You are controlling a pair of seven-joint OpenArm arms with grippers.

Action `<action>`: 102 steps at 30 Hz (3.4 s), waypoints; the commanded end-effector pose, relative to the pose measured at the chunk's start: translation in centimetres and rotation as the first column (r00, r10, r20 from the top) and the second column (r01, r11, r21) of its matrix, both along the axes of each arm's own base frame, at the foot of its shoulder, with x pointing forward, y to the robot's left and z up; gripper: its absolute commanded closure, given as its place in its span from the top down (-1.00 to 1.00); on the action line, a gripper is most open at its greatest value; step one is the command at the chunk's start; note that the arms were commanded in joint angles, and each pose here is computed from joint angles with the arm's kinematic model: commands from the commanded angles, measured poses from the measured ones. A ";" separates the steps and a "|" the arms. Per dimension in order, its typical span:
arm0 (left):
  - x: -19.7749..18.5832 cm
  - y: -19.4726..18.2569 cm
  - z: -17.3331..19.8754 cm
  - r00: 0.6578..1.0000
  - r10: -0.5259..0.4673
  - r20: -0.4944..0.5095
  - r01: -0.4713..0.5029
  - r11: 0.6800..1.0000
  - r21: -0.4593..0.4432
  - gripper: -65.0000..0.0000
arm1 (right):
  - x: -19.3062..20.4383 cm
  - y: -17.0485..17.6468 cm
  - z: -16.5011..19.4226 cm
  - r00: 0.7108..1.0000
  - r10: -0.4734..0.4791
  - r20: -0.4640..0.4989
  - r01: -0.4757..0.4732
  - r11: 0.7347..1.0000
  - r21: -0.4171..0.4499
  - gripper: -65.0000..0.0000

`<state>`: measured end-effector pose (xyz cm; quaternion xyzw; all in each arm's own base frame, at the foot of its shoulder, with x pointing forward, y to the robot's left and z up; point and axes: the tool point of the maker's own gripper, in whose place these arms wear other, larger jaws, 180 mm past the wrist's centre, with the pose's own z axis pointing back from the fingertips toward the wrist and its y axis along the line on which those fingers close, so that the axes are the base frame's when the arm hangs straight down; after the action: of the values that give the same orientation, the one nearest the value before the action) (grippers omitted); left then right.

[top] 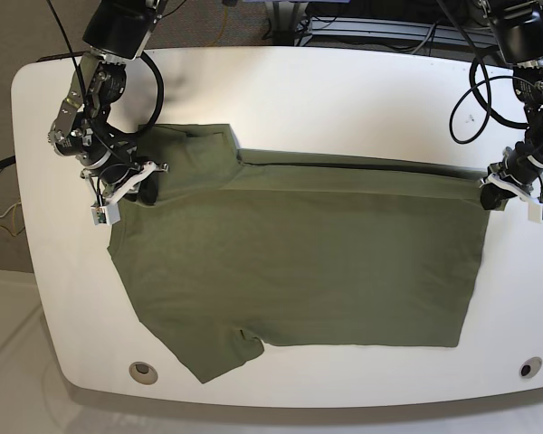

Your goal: Fold the T-shirt properly

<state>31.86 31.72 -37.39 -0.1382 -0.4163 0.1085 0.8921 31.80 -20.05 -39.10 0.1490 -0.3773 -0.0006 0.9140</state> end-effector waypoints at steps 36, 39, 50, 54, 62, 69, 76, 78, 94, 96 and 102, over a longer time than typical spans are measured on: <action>1.9 3.9 4.3 0.998 0.015 0.064 -0.024 0.990 0.137 0.14 | 0.7 -6.2 3.0 0.994 -0.106 0.031 0.110 0.974 -0.199 0.20; 2.0 3.8 4.5 0.997 0.011 0.075 -0.021 0.990 0.139 0.14 | 0.4 -7.0 3.5 0.990 -0.135 0.044 0.141 0.970 -0.198 0.21; 2.0 3.2 4.6 0.996 0.011 0.093 -0.022 0.992 0.122 0.09 | -2.2 -9.4 4.0 0.971 -0.232 0.064 0.239 0.955 -0.174 0.22; 1.5 3.5 3.8 0.998 0.012 0.065 -0.020 0.992 0.121 0.10 | -5.1 -9.8 3.5 0.966 -0.253 0.050 0.258 0.952 -0.162 0.23; 0.8 3.1 3.7 0.998 -0.002 0.059 -0.006 0.991 0.130 0.09 | -6.7 -9.4 3.3 0.967 -0.254 0.033 0.256 0.956 -0.140 0.24; -0.5 3.3 3.7 0.998 -0.011 0.055 0.003 0.988 0.154 0.08 | -7.4 -8.6 3.6 0.967 -0.255 0.011 0.254 0.960 -0.115 0.25; -0.4 3.5 3.7 0.999 -0.002 0.055 -0.006 0.989 0.147 0.09 | -8.6 -8.3 3.3 0.968 -0.250 -0.026 0.247 0.966 -0.075 0.26; -0.3 3.6 3.8 0.998 0.002 0.056 -0.010 0.989 0.144 0.09 | -8.6 -8.1 3.2 0.969 -0.247 -0.029 0.245 0.968 -0.059 0.26; -1.0 3.5 3.5 0.999 -0.002 0.044 -0.004 0.989 0.145 0.12 | -9.2 -6.5 1.0 0.966 -0.249 -0.064 0.253 0.965 0.062 0.29; -1.0 3.3 3.5 0.999 -0.006 0.042 0.000 0.989 0.145 0.12 | -9.2 -6.3 0.5 0.965 -0.252 -0.072 0.257 0.964 0.072 0.29; -1.2 3.1 3.3 0.999 -0.010 0.036 0.005 0.989 0.144 0.13 | -9.5 -5.8 -0.6 0.959 -0.269 -0.090 0.278 0.955 0.101 0.31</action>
<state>29.78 34.39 -35.94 -0.0819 -0.4148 0.0817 0.9025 21.90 -25.20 -40.37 0.1509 -0.3419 -0.1515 0.9151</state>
